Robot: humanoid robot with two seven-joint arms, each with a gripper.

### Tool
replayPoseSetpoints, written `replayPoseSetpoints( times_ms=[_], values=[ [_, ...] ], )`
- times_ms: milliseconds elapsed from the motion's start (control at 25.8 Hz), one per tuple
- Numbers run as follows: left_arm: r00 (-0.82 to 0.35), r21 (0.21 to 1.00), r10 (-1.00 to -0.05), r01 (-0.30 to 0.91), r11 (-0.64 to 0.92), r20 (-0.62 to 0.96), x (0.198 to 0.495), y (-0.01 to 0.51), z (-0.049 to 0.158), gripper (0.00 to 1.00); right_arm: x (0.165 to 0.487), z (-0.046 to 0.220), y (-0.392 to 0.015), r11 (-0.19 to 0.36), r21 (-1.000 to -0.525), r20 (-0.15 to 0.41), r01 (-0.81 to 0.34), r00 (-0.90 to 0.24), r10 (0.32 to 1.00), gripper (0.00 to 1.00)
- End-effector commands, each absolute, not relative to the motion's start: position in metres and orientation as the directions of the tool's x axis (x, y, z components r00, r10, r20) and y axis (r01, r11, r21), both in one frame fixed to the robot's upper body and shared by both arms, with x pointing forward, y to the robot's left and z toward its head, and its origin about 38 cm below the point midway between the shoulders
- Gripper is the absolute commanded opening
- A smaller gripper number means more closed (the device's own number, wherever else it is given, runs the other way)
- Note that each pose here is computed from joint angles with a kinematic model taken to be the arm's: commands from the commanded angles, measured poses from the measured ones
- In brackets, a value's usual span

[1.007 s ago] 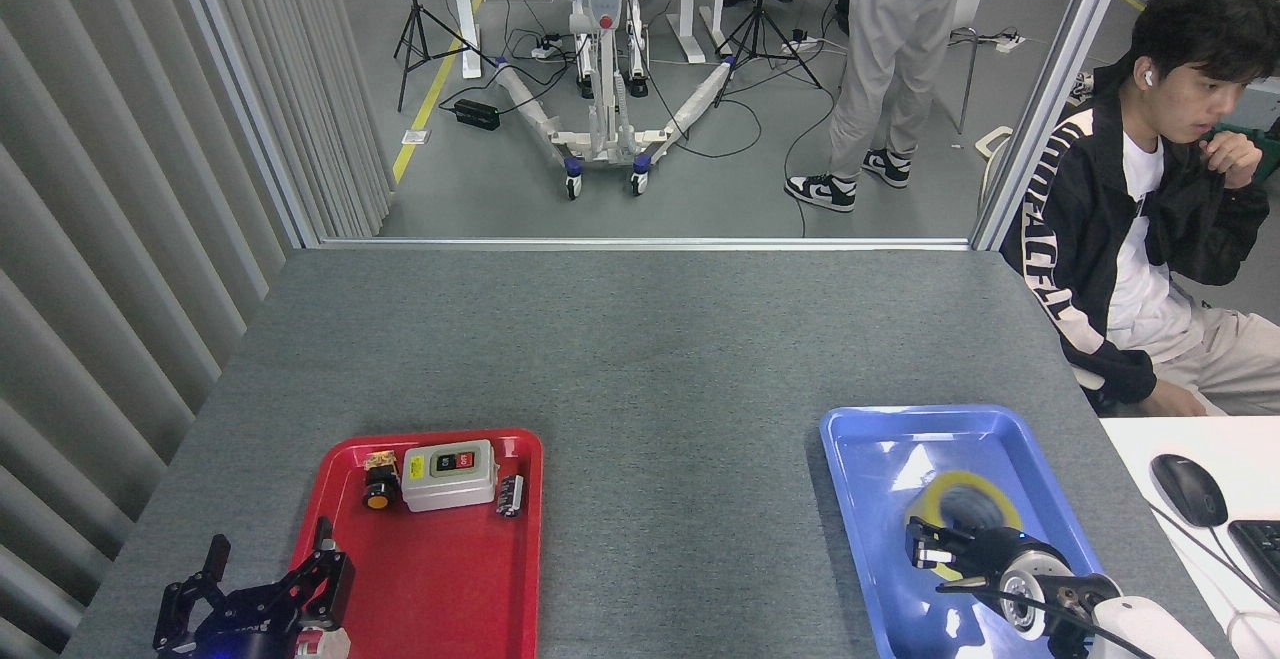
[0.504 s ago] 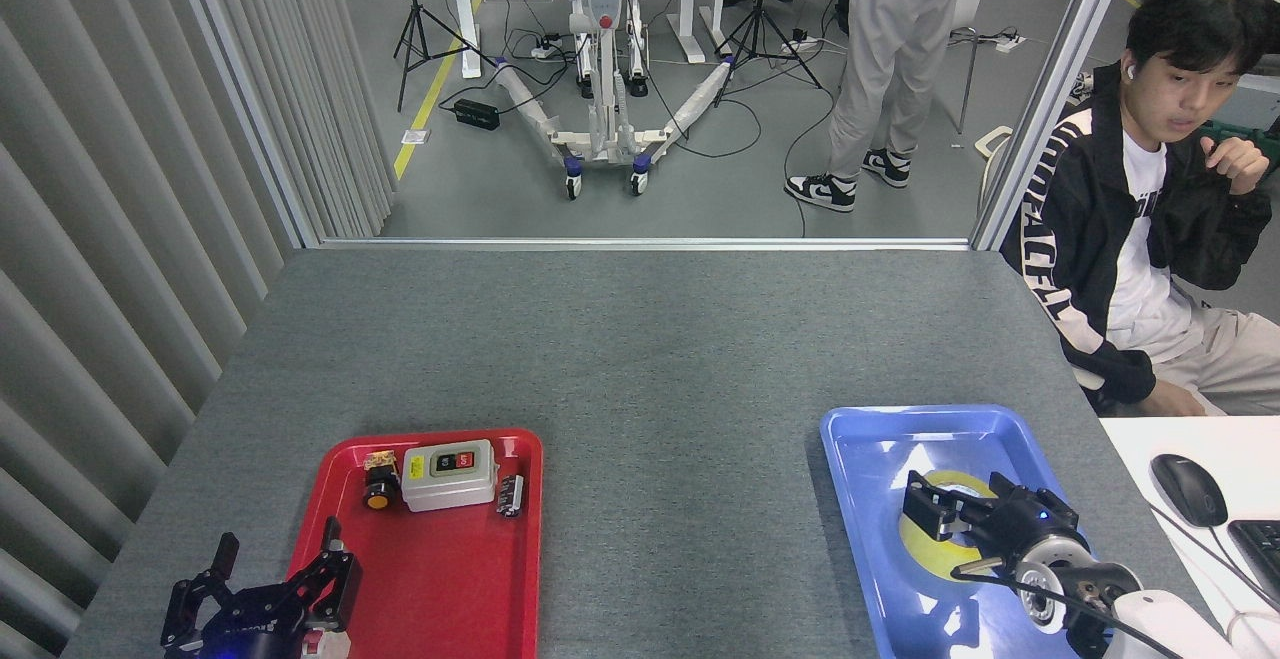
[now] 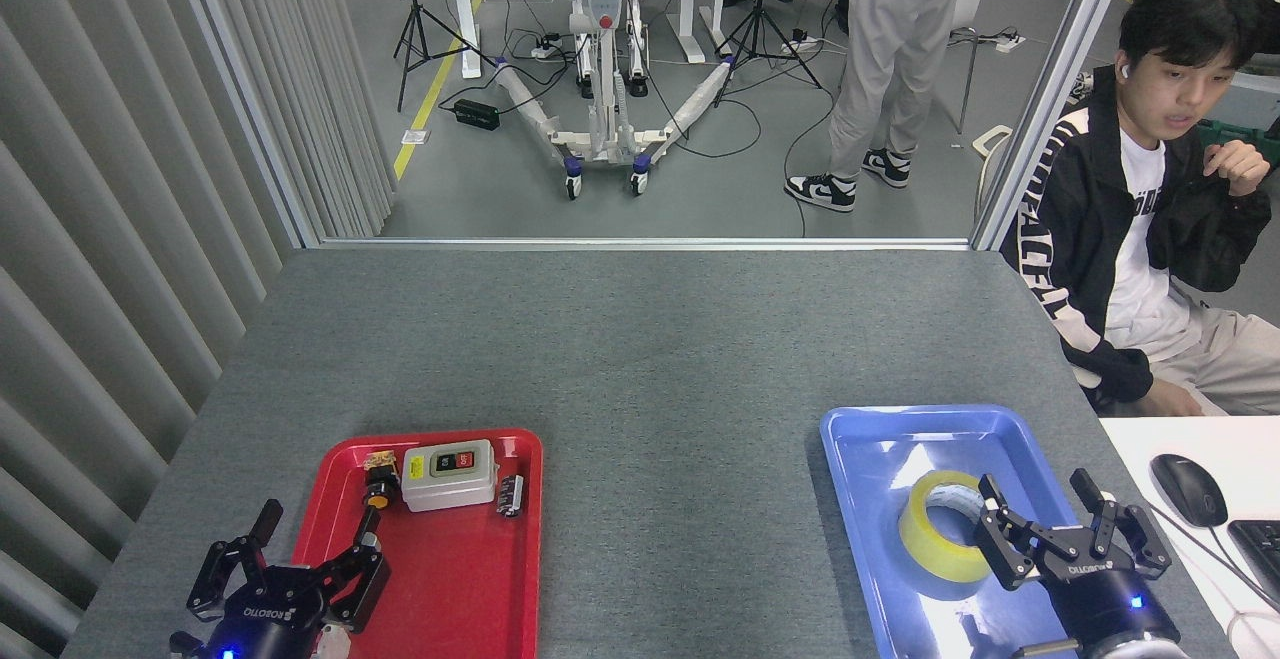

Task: Place and move tape with both arms
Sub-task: 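Open the right gripper and withdraw it from the tape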

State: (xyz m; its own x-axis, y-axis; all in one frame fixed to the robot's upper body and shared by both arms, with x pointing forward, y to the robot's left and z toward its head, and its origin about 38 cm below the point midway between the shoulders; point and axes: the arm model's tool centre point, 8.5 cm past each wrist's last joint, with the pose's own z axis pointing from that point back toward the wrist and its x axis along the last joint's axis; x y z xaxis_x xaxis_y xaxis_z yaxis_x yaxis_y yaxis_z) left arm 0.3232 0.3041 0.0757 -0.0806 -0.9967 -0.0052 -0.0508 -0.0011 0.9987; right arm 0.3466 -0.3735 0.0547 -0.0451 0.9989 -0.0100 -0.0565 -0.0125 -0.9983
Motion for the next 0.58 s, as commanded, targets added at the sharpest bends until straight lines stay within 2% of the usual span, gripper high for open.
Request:
replayPoseSetpoints(
  times_ms=[0,155,271,426,542],
  values=[
    [-0.076,0.998,-0.997,-0.059,0.029,0.025,0.323,0.297,0.073,0.99,0.320,0.056,-0.368,-0.001,-1.000,0.000,-0.024,-0.019,1.000,0.99],
    [-0.068,0.996,-0.995,-0.052,0.070,0.067,0.321,0.289,0.060,0.99,0.315,0.055,-0.365,0.013,-1.000,0.013,-0.019,-0.008,1.000,0.99],
    [-0.071,0.996,-0.995,-0.052,0.069,0.066,0.321,0.288,0.060,0.99,0.314,0.056,-0.360,0.030,-1.000,0.030,-0.008,-0.005,1.000,0.99],
    [-0.066,0.996,-0.996,-0.054,0.067,0.064,0.321,0.289,0.060,0.99,0.304,0.042,-0.346,0.080,-0.996,0.079,-0.042,0.005,0.997,1.00],
    [-0.065,0.994,-0.996,-0.084,0.071,0.065,0.321,0.289,0.063,0.99,0.299,0.043,-0.341,0.085,-0.996,0.085,-0.040,-0.001,0.996,1.00]
  ],
)
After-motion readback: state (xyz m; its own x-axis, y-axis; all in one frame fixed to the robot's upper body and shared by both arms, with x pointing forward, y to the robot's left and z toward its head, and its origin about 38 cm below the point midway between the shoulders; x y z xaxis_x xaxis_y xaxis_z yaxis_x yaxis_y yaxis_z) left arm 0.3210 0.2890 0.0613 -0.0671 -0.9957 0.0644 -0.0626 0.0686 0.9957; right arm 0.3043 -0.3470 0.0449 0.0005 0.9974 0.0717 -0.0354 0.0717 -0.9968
